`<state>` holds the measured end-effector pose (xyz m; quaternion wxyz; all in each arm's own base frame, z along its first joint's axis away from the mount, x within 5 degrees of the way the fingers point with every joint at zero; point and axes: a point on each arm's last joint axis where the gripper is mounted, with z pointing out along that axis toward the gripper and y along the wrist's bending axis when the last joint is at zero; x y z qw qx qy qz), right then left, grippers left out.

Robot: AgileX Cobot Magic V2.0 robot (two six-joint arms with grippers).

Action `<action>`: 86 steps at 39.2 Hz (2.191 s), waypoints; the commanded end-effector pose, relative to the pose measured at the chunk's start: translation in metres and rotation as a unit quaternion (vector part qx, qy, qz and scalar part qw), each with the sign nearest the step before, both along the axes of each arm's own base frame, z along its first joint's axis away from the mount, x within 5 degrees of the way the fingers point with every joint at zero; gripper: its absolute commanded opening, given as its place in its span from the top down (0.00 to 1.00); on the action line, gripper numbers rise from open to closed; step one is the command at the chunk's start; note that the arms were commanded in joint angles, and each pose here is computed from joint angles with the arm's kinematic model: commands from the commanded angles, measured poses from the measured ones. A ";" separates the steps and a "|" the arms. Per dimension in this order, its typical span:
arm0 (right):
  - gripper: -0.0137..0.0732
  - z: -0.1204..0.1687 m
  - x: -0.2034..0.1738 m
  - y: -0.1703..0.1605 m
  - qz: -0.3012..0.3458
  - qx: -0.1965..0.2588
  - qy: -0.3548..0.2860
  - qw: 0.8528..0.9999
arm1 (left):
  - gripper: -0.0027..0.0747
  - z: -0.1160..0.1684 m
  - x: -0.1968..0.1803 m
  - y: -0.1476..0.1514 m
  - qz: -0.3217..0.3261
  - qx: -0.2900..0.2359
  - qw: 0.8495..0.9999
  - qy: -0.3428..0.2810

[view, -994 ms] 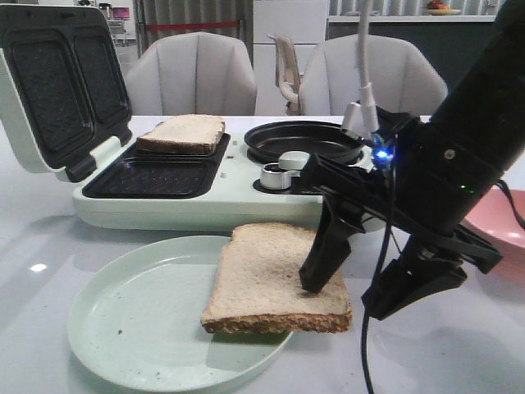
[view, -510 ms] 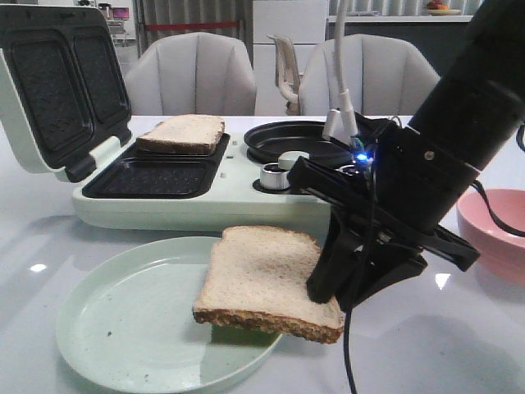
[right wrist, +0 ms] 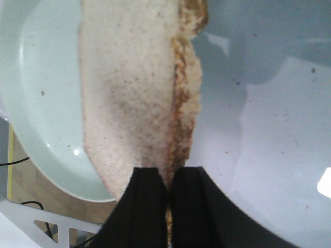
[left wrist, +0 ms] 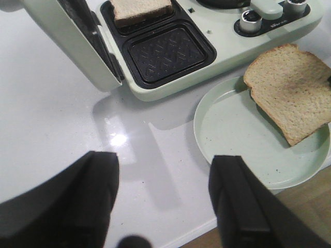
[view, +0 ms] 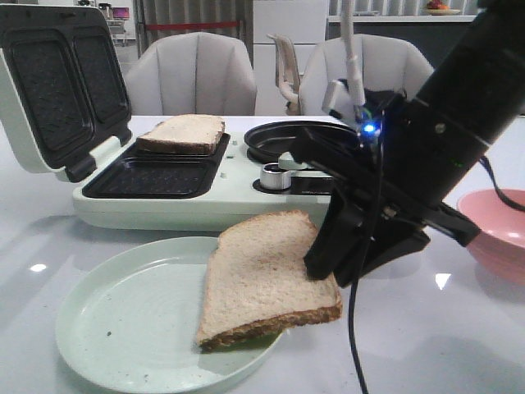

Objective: Make breakfast with bread and shrimp
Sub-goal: 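Grasp the bread slice with the right gripper and lift it, then lower the bread into the nearer sandwich-maker plate and release it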

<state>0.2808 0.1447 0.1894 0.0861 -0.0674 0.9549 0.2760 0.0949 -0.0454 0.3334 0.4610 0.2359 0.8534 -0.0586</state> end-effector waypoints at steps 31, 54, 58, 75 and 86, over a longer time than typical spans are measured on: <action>0.80 0.120 0.039 0.043 0.006 0.218 -0.196 0.956 | 0.39 0.015 0.003 -0.002 -0.008 -0.015 0.999 -0.049; 0.79 0.070 0.141 0.089 0.001 0.230 -0.174 0.957 | 0.39 0.015 0.003 -0.001 -0.006 -0.006 0.998 -0.055; 0.69 0.063 0.143 0.090 -0.004 0.226 -0.172 0.959 | 0.39 0.015 0.003 0.000 -0.006 -0.003 0.998 -0.057; 0.24 0.085 0.138 0.079 0.031 0.180 -0.226 0.957 | 0.39 0.016 0.004 0.002 -0.003 0.012 0.998 -0.066; 0.24 0.159 0.090 0.040 0.067 0.010 -0.260 0.963 | 0.39 0.016 0.005 0.002 -0.002 0.013 0.998 -0.067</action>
